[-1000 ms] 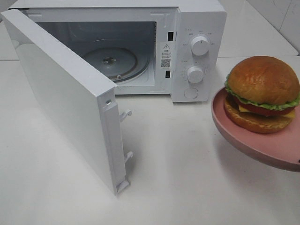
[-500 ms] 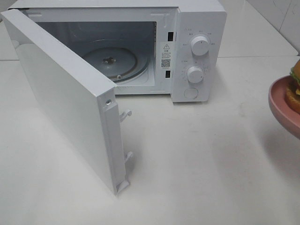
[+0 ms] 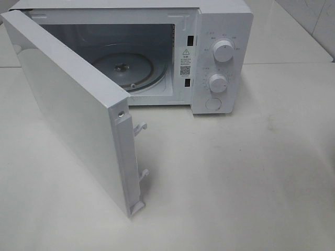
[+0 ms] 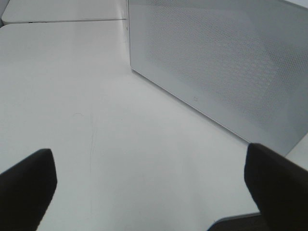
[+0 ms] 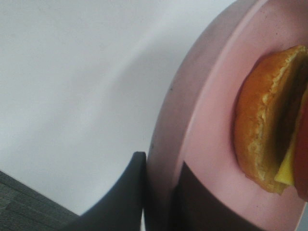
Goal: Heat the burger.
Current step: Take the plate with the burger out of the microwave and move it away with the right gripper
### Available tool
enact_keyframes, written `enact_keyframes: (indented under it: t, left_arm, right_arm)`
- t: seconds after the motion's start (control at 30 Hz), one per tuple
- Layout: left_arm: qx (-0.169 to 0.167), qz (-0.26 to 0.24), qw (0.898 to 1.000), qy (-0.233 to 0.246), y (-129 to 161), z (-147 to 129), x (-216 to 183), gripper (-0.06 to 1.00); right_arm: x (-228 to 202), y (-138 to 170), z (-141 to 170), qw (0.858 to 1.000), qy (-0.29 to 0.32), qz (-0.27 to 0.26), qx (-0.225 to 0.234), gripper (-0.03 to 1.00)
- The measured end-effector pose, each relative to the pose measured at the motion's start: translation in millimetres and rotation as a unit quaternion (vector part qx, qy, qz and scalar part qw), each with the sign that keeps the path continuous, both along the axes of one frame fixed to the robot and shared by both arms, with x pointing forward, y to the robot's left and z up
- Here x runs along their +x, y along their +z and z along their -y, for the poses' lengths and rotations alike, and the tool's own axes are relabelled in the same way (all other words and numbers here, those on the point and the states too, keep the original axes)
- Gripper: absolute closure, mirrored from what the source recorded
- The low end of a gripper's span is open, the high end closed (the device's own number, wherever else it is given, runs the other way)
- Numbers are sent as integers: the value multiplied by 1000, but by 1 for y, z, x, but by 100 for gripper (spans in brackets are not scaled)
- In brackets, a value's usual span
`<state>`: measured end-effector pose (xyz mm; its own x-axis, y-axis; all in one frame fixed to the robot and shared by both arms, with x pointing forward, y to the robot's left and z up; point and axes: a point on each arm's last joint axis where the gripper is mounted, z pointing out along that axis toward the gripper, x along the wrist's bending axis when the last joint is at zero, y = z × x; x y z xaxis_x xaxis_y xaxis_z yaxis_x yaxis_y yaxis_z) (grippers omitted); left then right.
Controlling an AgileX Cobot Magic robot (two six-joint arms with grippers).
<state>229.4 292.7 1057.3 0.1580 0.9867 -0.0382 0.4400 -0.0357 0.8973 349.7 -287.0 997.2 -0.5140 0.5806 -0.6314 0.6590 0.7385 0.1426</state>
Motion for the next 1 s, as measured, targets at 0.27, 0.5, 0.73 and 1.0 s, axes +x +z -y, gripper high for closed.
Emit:
enact_keyframes:
  t: [0.27,0.5,0.73,1.0]
  left_arm:
    - [0,0,1000,0,0,0,0,-3]
    - [0,0,1000,0,0,0,0,-3]
    - [0,0,1000,0,0,0,0,-3]
    - [0,0,1000,0,0,0,0,-3]
  right_arm:
    - [10,-13,-5,994,-106,2,23,86]
    - [22,-22,-13,985,-168,-1,25,86]
    - [46,-44,-29,971,-240,-9,9,86]
    - [64,-66,-41,960,-280,-13,-13,86]
